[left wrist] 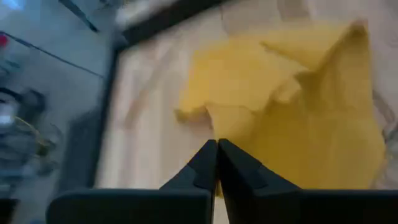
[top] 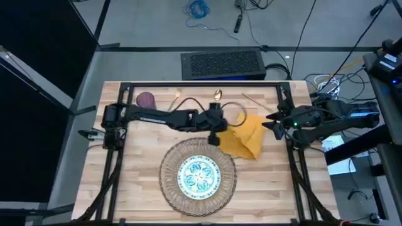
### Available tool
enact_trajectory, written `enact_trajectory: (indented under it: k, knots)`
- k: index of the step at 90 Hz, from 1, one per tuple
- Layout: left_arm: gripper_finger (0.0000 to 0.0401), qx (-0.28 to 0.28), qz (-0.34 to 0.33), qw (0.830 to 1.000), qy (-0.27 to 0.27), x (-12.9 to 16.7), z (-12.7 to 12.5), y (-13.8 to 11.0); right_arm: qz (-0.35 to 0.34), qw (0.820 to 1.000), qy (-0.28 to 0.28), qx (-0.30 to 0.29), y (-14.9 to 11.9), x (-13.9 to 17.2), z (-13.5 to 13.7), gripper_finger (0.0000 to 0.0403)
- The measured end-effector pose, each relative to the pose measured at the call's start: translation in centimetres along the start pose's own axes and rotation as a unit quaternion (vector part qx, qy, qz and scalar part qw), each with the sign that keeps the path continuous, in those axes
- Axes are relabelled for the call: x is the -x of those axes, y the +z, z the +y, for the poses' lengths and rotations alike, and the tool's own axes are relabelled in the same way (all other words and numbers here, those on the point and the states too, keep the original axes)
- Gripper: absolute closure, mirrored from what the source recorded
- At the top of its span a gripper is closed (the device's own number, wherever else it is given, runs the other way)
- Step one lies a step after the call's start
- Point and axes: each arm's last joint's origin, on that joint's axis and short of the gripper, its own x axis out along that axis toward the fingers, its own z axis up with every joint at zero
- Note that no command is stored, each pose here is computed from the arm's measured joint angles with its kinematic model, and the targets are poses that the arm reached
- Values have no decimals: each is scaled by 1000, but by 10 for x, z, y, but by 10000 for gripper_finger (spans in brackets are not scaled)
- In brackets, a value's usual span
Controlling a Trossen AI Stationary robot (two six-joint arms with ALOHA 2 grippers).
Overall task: Set table place
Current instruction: Fold the yellow table napkin
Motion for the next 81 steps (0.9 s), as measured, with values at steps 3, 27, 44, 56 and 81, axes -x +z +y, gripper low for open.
enact_trajectory:
  k: [3, 27, 44, 56, 81]
  knots:
    - [401, -3, 10, 1000, 3, 8, 4, 1, 1, 1000, -1, 0, 0, -1, 0, 183]
    - [401, 29, 4, 999, 32, 62, 49, 9, -5, 1000, -15, -2, 4, -15, 11, 183]
    - [401, 51, 43, 998, -4, 68, 48, -1, 2, 999, -17, 33, 9, -40, 29, 183]
    - [401, 41, 80, 996, -22, 61, 42, -9, 15, 998, -38, 37, 10, -59, 36, 183]
    - [401, 39, 89, 995, -23, 57, 40, -11, 12, 994, -102, 25, 26, -127, 40, 183]
